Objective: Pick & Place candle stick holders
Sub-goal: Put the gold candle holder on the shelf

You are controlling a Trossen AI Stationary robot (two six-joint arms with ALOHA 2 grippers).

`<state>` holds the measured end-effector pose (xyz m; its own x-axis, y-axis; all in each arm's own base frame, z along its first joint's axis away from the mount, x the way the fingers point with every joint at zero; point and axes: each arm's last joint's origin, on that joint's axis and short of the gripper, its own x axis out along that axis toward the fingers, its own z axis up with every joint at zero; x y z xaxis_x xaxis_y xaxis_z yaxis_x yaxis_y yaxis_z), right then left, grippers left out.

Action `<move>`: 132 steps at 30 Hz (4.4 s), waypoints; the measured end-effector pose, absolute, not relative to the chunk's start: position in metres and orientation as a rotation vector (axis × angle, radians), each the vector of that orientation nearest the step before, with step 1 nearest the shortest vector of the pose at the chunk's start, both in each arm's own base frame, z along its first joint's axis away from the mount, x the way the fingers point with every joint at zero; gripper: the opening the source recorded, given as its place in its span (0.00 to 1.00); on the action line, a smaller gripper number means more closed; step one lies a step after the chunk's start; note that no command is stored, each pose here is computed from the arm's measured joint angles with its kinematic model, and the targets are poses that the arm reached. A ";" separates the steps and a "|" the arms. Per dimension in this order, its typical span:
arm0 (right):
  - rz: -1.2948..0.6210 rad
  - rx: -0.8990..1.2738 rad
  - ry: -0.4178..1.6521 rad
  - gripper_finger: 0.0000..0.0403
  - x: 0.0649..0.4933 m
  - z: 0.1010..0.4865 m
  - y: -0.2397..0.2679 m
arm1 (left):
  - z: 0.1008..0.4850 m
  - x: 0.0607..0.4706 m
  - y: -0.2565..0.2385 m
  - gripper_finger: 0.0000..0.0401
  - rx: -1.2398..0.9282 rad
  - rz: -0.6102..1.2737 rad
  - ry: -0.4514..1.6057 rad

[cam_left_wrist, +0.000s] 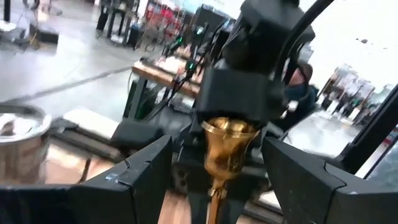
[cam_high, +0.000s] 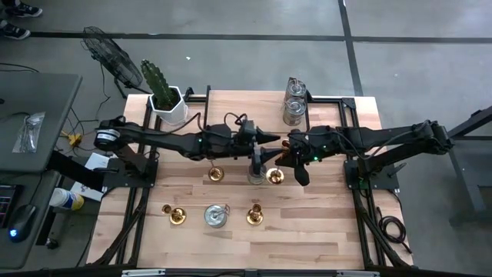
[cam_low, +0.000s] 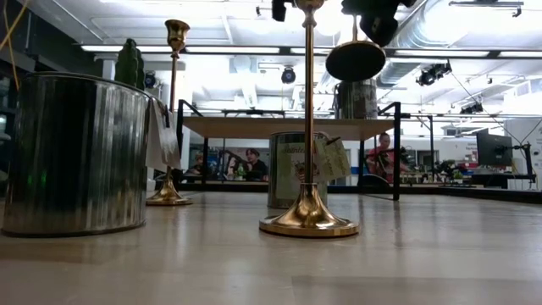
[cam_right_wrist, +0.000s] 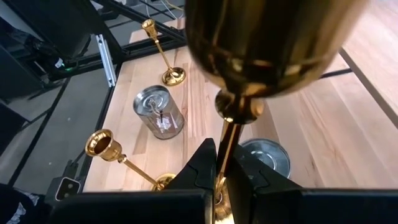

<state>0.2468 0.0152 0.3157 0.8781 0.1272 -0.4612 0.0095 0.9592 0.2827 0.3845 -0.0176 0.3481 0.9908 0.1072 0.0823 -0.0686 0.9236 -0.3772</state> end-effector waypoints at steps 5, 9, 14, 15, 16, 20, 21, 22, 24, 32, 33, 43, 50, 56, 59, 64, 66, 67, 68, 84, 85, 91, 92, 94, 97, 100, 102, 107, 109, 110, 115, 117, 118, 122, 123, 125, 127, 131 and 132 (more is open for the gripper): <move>0.064 0.274 0.490 0.02 0.248 0.316 0.015 | 0.340 0.392 -0.018 0.61 -0.386 0.086 -0.114; 0.062 0.282 0.495 0.02 0.249 0.314 0.015 | 0.341 0.393 -0.019 0.61 -0.394 0.055 -0.127; 0.061 0.284 0.498 0.02 0.249 0.314 0.015 | 0.340 0.393 -0.019 0.61 -0.393 0.049 -0.119; 0.061 0.284 0.497 0.02 0.249 0.314 0.015 | 0.341 0.393 -0.019 0.61 -0.393 0.039 -0.123; 0.061 0.284 0.497 0.02 0.249 0.314 0.015 | 0.341 0.393 -0.020 0.61 -0.393 0.032 -0.126; 0.062 0.284 0.497 0.02 0.249 0.314 0.015 | 0.340 0.393 -0.020 0.61 -0.392 0.028 -0.118; 0.061 0.284 0.496 0.02 0.249 0.314 0.015 | 0.340 0.393 -0.020 0.61 -0.392 0.033 -0.120; 0.062 0.284 0.495 0.02 0.249 0.314 0.015 | 0.341 0.393 -0.019 0.61 -0.389 0.038 -0.125; 0.062 0.284 0.494 0.02 0.250 0.314 0.015 | 0.341 0.393 -0.019 0.61 -0.381 0.038 -0.130; 0.062 0.284 0.495 0.02 0.250 0.314 0.015 | 0.328 0.401 -0.020 0.61 -0.379 0.046 -0.107; 0.062 0.284 0.494 0.02 0.250 0.314 0.015 | 0.328 0.404 -0.020 0.61 -0.380 0.048 -0.110; 0.057 0.291 0.501 0.02 0.249 0.314 0.015 | 0.343 0.408 -0.020 0.55 -0.321 0.050 -0.100; 0.057 0.291 0.502 0.02 0.249 0.314 0.015 | 0.342 0.408 -0.021 0.41 -0.330 0.038 -0.054; 0.060 0.284 0.503 0.02 0.249 0.314 0.015 | 0.343 0.408 -0.020 0.30 -0.326 0.041 -0.063; 0.062 0.285 0.502 0.02 0.249 0.314 0.015 | 0.343 0.408 -0.020 0.25 -0.323 0.040 -0.063; 0.065 0.286 0.504 0.02 0.249 0.314 0.016 | 0.343 0.408 -0.021 0.24 -0.323 0.035 -0.062; 0.064 0.286 0.504 0.02 0.249 0.314 0.016 | 0.343 0.408 -0.021 0.24 -0.323 0.034 -0.062; 0.064 0.286 0.504 0.02 0.249 0.314 0.016 | 0.343 0.408 -0.021 0.24 -0.323 0.034 -0.062; 0.064 0.286 0.504 0.02 0.249 0.314 0.016 | 0.343 0.408 -0.021 0.24 -0.323 0.033 -0.062; 0.034 0.311 0.545 0.24 0.247 0.310 0.015 | 0.342 0.408 -0.021 0.25 -0.322 0.040 -0.048; 0.036 0.318 0.556 0.27 0.247 0.310 0.015 | 0.342 0.408 -0.021 0.25 -0.322 0.040 -0.048; 0.031 0.339 0.604 0.47 0.239 0.309 0.015 | 0.340 0.408 -0.020 0.26 -0.313 0.055 -0.036; 0.030 0.339 0.610 0.50 0.237 0.309 0.015 | 0.340 0.408 -0.020 0.26 -0.311 0.058 -0.036; 0.024 0.337 0.627 0.55 0.232 0.310 0.014 | 0.340 0.407 -0.020 0.26 -0.293 0.082 -0.031; -0.002 0.336 0.639 0.58 0.222 0.313 0.013 | 0.343 0.403 -0.018 0.26 -0.253 0.136 -0.017; -0.015 0.348 0.637 0.58 0.211 0.318 0.012 | 0.353 0.392 -0.015 0.26 -0.207 0.244 -0.015; -0.022 0.360 0.621 0.58 0.205 0.322 0.012 | 0.360 0.385 -0.011 0.26 -0.177 0.336 -0.014; -0.077 0.384 0.560 0.58 0.195 0.331 0.010 | 0.375 0.366 -0.003 0.26 -0.111 0.560 -0.007; -0.102 0.382 0.538 0.58 0.194 0.333 0.009 | 0.380 0.360 0.002 0.26 -0.088 0.615 -0.007; -0.111 0.378 0.530 0.58 0.193 0.333 0.009 | 0.383 0.357 0.005 0.26 -0.090 0.629 -0.010; -0.104 0.350 0.529 0.58 0.193 0.333 0.008 | 0.393 0.346 0.019 0.26 -0.093 0.675 -0.022; -0.107 0.350 0.529 0.58 0.193 0.333 0.008 | 0.395 0.343 0.025 0.26 -0.094 0.694 -0.028; -0.115 0.349 0.527 0.58 0.193 0.333 0.008 | 0.396 0.343 0.029 0.26 -0.096 0.705 -0.034; -0.140 0.348 0.522 0.58 0.193 0.333 0.007 | 0.396 0.341 0.047 0.26 -0.100 0.757 -0.036; -0.141 0.349 0.522 0.58 0.193 0.333 0.007 | 0.396 0.340 0.051 0.26 -0.103 0.769 -0.039; -0.141 0.349 0.522 0.58 0.193 0.333 0.007 | 0.396 0.339 0.059 0.26 -0.116 0.786 -0.048; -0.145 0.347 0.521 0.58 0.193 0.333 0.007 | 0.396 0.338 0.066 0.26 -0.128 0.795 -0.051; -0.189 0.346 0.511 0.58 0.193 0.333 0.006 | 0.396 0.335 0.079 0.26 -0.121 0.839 -0.051; -0.197 0.351 0.509 0.58 0.193 0.333 0.006 | 0.396 0.334 0.082 0.26 -0.119 0.854 -0.051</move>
